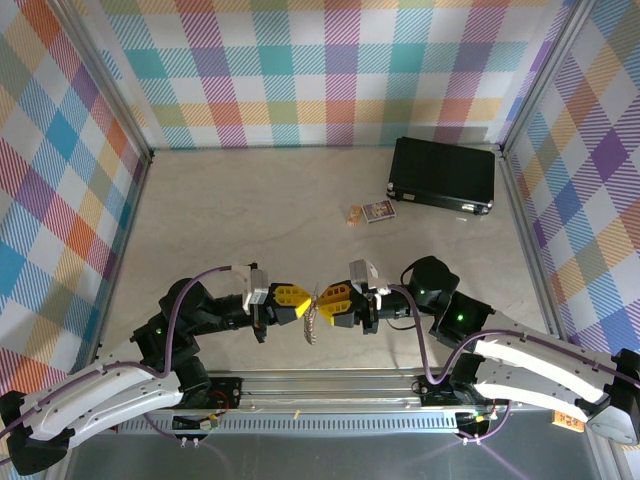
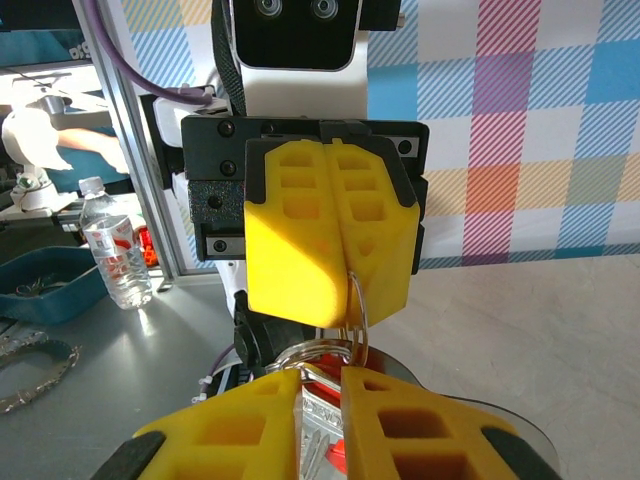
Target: Put the keys on the keyring
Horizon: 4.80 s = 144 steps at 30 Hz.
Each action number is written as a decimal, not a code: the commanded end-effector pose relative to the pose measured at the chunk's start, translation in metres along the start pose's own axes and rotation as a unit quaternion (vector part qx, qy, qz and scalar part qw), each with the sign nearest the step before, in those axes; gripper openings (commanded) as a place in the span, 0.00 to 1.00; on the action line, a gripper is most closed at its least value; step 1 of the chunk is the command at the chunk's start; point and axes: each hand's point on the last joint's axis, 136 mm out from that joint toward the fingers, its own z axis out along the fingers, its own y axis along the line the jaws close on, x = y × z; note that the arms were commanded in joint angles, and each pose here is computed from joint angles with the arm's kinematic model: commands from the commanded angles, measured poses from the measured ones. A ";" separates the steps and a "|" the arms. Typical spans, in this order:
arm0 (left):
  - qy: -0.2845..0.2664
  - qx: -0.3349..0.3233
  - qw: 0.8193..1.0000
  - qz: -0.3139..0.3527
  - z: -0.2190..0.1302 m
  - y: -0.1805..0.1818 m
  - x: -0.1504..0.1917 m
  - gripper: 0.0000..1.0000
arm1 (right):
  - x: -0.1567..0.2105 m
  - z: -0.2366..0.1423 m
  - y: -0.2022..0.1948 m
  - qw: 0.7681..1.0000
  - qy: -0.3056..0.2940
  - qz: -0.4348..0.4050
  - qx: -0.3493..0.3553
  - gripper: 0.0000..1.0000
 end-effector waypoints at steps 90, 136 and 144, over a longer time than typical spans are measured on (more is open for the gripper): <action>0.136 -0.028 0.990 0.011 0.004 0.009 0.017 0.26 | 0.003 -0.012 -0.020 0.959 0.256 -0.114 0.036 0.00; 0.046 0.010 0.998 0.049 0.007 -0.004 -0.005 0.00 | 0.005 -0.004 0.005 0.969 0.227 -0.095 -0.012 0.18; 0.026 0.025 0.998 0.047 0.007 -0.009 -0.008 0.00 | 0.005 -0.004 -0.002 0.968 0.231 -0.097 0.008 0.11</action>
